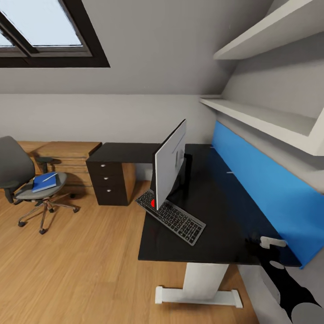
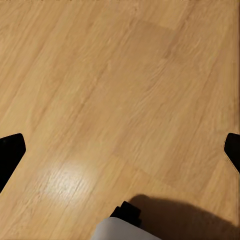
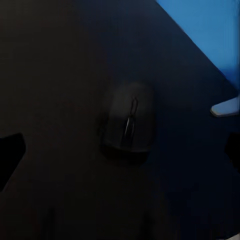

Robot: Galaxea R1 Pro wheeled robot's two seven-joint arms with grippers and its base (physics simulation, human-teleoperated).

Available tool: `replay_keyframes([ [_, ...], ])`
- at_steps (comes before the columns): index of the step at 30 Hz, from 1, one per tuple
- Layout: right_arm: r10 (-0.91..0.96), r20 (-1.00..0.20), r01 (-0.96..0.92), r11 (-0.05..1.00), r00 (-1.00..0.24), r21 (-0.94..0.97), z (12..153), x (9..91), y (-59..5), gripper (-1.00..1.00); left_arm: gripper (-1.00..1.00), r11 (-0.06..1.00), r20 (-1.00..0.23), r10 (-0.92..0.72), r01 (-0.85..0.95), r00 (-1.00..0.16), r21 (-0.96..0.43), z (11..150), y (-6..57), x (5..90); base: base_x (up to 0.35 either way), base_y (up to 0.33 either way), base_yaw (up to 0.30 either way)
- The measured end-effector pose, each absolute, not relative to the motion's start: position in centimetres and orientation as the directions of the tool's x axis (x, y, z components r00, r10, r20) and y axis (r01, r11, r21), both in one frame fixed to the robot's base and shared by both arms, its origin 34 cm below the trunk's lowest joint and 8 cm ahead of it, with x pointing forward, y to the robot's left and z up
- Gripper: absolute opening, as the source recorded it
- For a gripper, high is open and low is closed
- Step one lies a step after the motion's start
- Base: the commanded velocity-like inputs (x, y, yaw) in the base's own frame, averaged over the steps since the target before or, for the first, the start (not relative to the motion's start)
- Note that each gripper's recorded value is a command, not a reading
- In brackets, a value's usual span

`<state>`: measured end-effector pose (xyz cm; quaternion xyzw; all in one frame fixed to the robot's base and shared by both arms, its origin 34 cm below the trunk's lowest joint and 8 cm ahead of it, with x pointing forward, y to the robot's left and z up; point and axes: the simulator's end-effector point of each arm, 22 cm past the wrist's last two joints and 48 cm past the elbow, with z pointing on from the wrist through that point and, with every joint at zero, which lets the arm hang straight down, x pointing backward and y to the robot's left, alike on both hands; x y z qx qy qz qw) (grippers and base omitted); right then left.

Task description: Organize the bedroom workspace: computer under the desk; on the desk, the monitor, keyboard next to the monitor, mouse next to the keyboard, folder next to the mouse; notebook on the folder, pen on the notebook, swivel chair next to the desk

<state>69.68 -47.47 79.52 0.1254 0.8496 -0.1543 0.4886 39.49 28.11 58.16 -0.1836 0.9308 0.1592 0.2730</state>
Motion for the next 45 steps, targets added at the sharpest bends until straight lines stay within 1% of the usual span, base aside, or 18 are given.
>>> replay_keyframes([
  [17, 0.06, -0.87, 0.365, 0.92, -0.49, -0.142, 79.6, 69.7, -47.7, 1.0, 1.0, 0.882, -0.567, -0.254, -0.429, -0.783, 0.196, 58.2, 28.2, 39.5, 0.13, -0.14, 0.0],
  [45, 0.067, -0.867, 0.355, 0.925, -0.495, -0.131, 76.6, 70.0, -47.0, 1.0, 1.0, 0.879, -0.571, -0.256, -0.433, -0.78, 0.197, 55.5, 28.3, 39.8, 0.003, -0.003, 0.0],
])
